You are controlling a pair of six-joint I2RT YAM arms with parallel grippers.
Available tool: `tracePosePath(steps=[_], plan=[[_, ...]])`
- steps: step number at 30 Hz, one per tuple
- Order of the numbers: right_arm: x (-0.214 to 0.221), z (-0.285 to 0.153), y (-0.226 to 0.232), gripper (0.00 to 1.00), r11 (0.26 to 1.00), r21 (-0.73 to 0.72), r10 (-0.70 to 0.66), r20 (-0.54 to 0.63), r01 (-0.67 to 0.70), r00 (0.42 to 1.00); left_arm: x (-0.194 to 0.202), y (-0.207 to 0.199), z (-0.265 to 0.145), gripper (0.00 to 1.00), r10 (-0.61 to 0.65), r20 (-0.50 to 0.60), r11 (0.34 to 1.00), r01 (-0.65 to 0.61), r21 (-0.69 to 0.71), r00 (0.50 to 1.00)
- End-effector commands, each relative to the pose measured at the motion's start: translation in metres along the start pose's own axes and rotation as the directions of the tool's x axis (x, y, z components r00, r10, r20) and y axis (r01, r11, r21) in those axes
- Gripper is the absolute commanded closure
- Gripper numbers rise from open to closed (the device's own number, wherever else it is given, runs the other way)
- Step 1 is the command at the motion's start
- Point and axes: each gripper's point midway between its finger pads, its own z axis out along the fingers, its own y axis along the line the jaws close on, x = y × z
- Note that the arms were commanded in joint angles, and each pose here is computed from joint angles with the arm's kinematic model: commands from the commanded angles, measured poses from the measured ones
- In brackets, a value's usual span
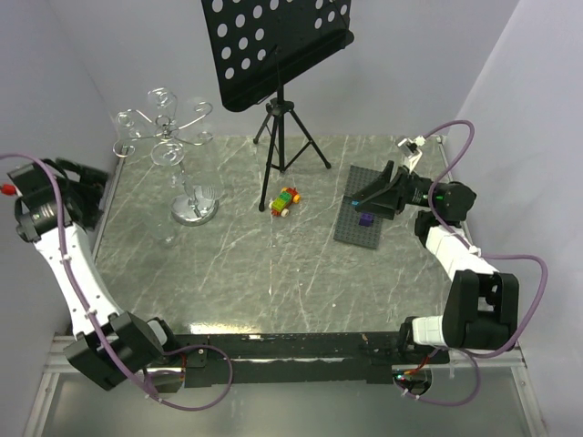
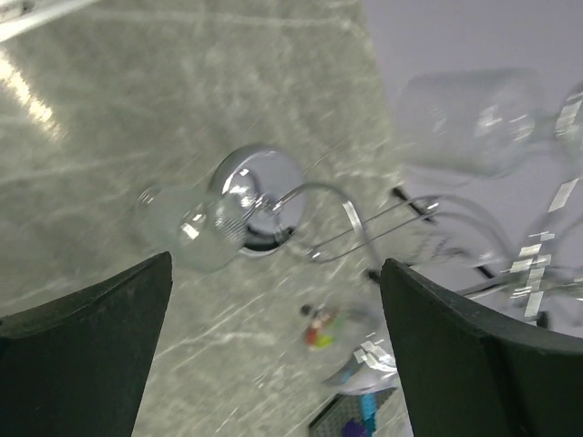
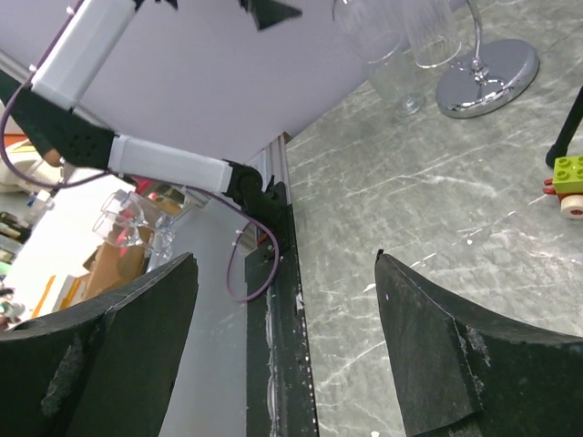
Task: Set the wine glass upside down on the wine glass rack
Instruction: Pick up the wine glass at the center of the board.
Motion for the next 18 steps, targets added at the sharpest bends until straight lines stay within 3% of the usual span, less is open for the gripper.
tracePosePath(steps=[1, 12, 18], plan=[[0.044, -0.015, 0.001, 0.15, 0.946, -0.098, -0.323, -0.252, 0.308, 0.912, 0.025, 0.025, -0.003, 0.02, 0.053, -0.026, 0.998, -0.054, -0.033, 0.998], [0.056, 0.006, -0.006, 0.16, 0.965, -0.175, -0.243, -0.299, 0.197, 0.923, 0.094, 0.060, 0.046, 0.22, 0.042, -0.313, 0.999, -0.033, 0.035, 0.949], [0.058, 0.016, -0.008, 0.17, 0.971, -0.196, -0.199, -0.323, 0.140, 0.925, 0.085, 0.069, 0.061, 0.25, 0.065, -0.328, 0.996, -0.083, -0.040, 0.942]])
